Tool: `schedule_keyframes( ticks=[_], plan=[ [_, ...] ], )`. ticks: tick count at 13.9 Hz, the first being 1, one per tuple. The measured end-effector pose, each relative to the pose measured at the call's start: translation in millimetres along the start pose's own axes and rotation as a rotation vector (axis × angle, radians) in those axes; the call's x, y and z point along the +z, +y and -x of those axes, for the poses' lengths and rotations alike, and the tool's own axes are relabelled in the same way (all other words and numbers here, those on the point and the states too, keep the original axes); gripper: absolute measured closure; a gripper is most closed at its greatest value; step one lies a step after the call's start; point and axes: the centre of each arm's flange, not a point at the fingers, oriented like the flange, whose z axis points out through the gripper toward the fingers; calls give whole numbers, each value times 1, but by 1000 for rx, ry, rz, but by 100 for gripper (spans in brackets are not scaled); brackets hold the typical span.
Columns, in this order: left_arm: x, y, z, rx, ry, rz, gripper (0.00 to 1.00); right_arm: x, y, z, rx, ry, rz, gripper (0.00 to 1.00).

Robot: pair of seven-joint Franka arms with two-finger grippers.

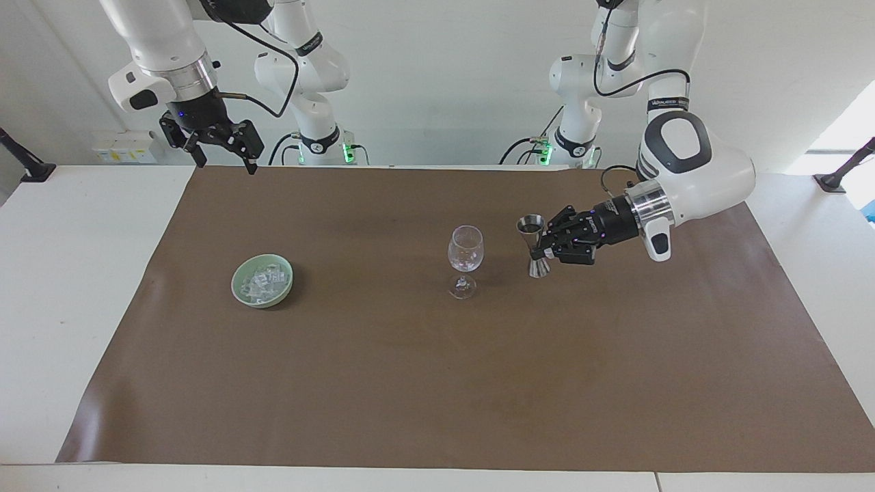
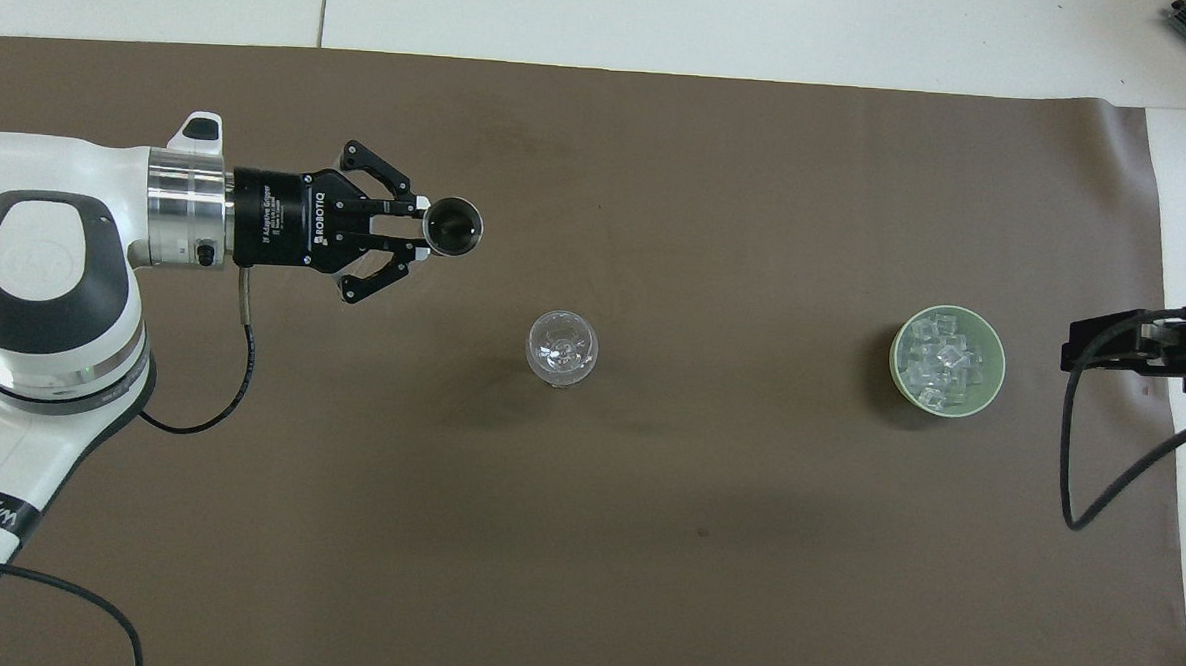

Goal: Pour wine and add ice with both arms
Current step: 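Lift the jigger with the left gripper and carry it over the glass, then tilt the jigger over the wine glass with the left gripper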

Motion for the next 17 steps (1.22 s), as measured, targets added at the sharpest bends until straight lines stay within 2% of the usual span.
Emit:
schedule_keyframes(
  ticks=[4,5,10,15,17],
  plan=[
    [31,-11,14,139,88,-101,79,0,0,0,0,0,0,0],
    [37,-12,17,163,103,-108,79,0,0,0,0,0,0,0],
    [52,-14,26,255,168,-115,79,0,0,0,0,0,0,0],
    [52,-10,26,341,219,-83,79,0,0,0,0,0,0,0],
    [60,-11,31,385,254,-97,79,0,0,0,0,0,0,0]
  ],
)
